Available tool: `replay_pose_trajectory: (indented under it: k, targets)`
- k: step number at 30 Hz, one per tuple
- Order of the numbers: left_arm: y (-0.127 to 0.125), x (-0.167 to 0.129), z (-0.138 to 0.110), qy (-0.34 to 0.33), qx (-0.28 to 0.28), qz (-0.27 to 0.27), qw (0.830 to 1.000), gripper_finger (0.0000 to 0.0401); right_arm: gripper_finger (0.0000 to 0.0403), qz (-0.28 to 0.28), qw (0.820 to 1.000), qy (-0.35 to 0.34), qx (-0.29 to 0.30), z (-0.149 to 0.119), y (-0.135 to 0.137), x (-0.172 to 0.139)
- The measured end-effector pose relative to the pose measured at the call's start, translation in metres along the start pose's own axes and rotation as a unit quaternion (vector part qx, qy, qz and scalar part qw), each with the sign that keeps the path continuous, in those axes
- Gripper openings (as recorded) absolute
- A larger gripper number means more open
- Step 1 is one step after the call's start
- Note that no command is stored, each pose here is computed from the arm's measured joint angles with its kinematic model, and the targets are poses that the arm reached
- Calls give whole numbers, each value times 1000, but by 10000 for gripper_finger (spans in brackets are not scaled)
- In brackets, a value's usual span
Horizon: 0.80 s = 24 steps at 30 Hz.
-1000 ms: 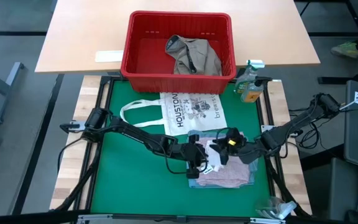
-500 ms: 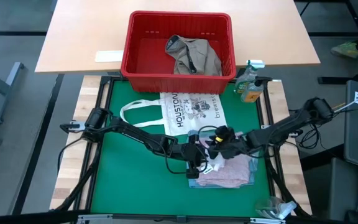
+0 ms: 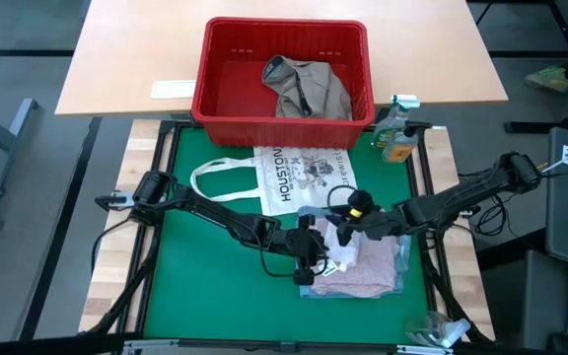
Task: Fold Laundry from Bin
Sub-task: Fold the white underwear from the red laundry basket
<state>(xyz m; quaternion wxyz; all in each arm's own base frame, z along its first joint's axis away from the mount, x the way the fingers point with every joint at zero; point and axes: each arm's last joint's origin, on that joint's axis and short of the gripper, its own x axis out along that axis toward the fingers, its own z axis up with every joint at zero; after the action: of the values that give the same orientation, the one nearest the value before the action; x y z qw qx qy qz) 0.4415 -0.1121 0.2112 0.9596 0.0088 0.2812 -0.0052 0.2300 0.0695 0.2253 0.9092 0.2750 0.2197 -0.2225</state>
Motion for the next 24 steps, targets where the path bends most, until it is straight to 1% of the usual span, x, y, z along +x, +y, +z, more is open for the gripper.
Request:
replay_pose_trajectory:
  k: [4, 8, 11, 14, 19, 24]
  targets:
    - [0, -7, 7, -14, -3, -2, 1000, 94, 161, 47, 999, 4, 9, 11, 0, -16]
    - [1, -12, 11, -20, -4, -2, 1000, 94, 161, 111, 993, 41, 16, 16, 2, -28]
    - [1, -14, 15, -30, -6, -2, 1000, 94, 161, 142, 988, 66, 4, 14, 4, -32]
    - [1, -14, 15, -30, -6, -2, 1000, 94, 161, 152, 985, 75, -10, 7, 9, -35]
    - [3, -13, 14, -28, -7, 1, 1000, 94, 161, 166, 980, 91, -61, -11, 20, -41]
    - [2, 0, 1, -4, -1, 4, 1000, 94, 161, 158, 975, 116, -105, -34, 27, -41]
